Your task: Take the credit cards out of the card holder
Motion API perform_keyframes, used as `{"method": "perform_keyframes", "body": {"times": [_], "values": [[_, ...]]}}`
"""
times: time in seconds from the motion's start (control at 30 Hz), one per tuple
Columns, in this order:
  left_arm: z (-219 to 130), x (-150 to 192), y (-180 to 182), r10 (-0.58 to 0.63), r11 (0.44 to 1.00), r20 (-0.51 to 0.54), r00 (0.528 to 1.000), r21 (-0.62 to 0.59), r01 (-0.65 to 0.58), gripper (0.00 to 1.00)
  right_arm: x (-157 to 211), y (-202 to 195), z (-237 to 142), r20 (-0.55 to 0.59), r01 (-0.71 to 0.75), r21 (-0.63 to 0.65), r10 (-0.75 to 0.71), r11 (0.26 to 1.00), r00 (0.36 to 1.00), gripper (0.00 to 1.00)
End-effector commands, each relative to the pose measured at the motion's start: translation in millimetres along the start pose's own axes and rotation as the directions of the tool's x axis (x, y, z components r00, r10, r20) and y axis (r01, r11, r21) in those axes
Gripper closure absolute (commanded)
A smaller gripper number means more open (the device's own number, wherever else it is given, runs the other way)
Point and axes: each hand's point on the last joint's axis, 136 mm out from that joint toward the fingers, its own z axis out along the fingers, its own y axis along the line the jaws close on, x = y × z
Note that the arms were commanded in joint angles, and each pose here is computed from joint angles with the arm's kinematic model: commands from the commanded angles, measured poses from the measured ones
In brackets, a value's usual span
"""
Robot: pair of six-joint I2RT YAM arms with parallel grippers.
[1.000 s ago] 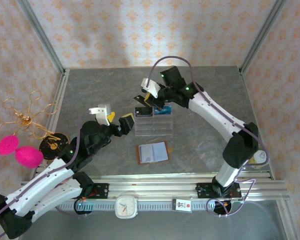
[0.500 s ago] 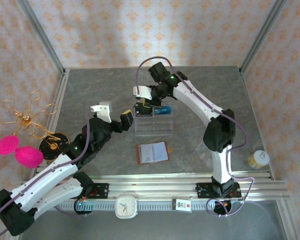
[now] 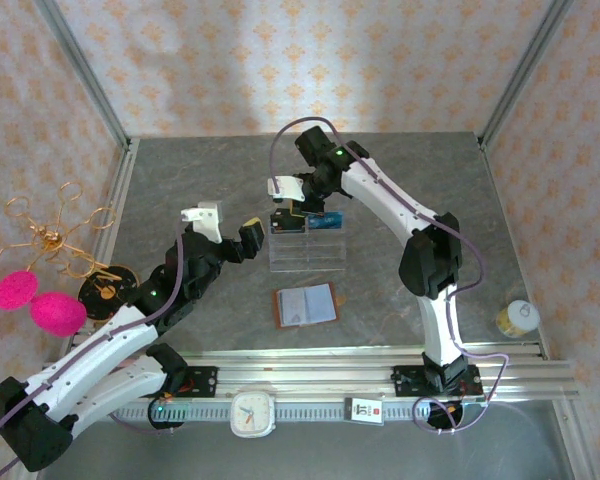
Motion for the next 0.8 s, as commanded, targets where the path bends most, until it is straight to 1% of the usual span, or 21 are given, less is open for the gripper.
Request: {"method": "perform_keyframes", "body": {"times": [0.0,0.23,0.43,0.5,0.57,0.63,0.7,0.77], "values": [[0,-8,-1,-0.003,1.000,0.023,1.000,0.012,0.002,0.01,9,-3,6,-0.025,-0.010,0.006,0.010,1.000,1.000,1.00],[3,-5,-2,-0.013,1.000,0.015,1.000,0.028,0.012,0.01,11,0,12,-0.020,-0.029,0.000,0.029,1.000,0.999,1.00],[5,-5,-5,-0.018,0.999,0.004,1.000,0.046,0.018,0.01,10,-5,14,-0.011,-0.053,0.024,0.054,0.998,0.998,1.00],[5,-6,-5,-0.024,0.999,0.006,1.000,0.049,0.023,0.01,9,-8,15,-0.002,-0.065,0.043,0.065,0.997,0.998,0.94],[5,-5,-5,-0.024,0.999,0.004,1.000,0.045,0.024,0.01,4,-14,14,0.017,-0.079,0.064,0.078,0.995,0.997,0.84],[4,-5,-5,-0.030,0.998,0.006,1.000,0.047,0.030,0.01,-2,-18,12,0.043,-0.093,0.082,0.089,0.992,0.995,0.79],[3,-6,-7,-0.036,0.997,0.014,0.999,0.062,0.036,0.01,-10,-27,7,0.081,-0.117,0.110,0.108,0.987,0.991,0.70],[1,-7,-7,-0.051,0.996,0.025,0.998,0.075,0.049,0.01,-23,-32,-3,0.134,-0.137,0.126,0.120,0.982,0.984,0.66]]}}
